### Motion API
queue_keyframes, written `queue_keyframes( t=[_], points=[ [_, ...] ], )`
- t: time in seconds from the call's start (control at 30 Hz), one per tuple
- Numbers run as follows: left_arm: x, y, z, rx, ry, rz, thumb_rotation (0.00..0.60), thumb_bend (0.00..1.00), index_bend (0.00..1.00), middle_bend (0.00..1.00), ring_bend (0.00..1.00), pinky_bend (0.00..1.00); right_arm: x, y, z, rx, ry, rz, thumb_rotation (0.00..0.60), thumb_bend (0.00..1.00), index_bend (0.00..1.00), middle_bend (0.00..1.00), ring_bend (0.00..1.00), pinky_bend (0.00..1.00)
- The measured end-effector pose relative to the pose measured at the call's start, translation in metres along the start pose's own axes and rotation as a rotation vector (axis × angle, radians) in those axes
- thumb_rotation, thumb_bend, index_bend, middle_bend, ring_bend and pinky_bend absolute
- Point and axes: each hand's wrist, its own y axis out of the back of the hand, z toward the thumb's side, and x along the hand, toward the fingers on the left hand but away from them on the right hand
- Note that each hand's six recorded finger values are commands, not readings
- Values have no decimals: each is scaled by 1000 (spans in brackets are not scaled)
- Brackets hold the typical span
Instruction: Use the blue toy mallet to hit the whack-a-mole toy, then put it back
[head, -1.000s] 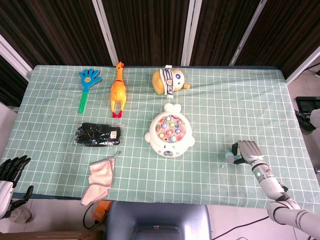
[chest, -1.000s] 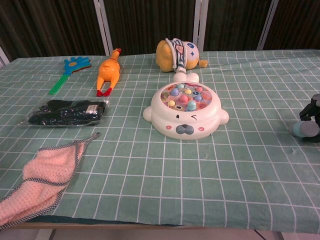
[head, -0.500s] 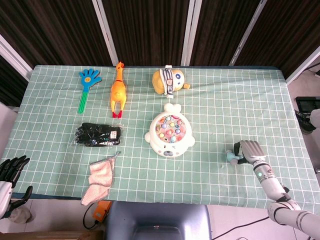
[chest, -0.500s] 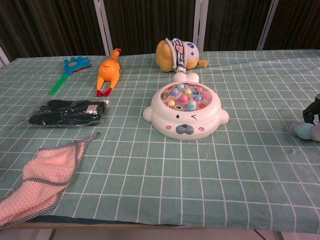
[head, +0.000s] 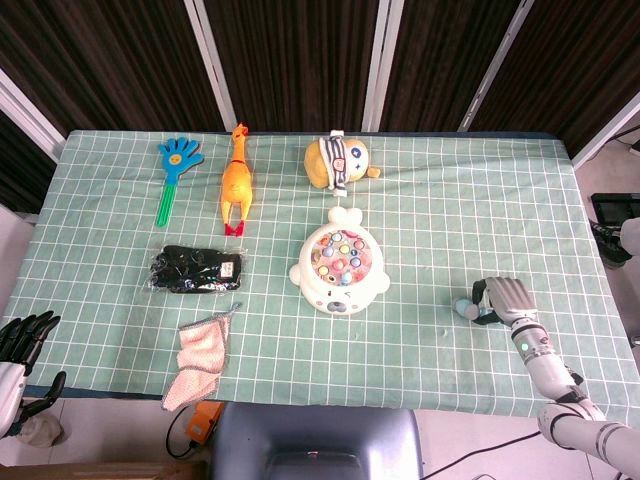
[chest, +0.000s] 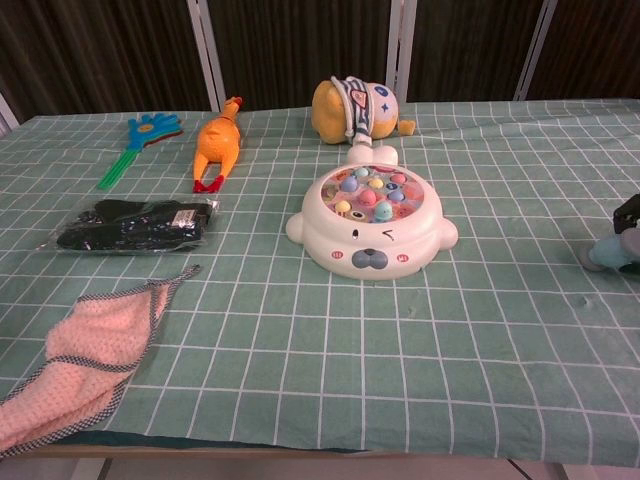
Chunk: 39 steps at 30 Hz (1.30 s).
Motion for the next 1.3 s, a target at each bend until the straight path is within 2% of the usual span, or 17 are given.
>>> queue_keyframes(
  t=[1.3],
  points=[
    [1, -1, 1, 1, -1, -5, 600, 427, 32, 61, 0, 0, -1, 12, -11, -6, -32, -22, 600, 371, 715, 593, 624, 1000]
  ],
)
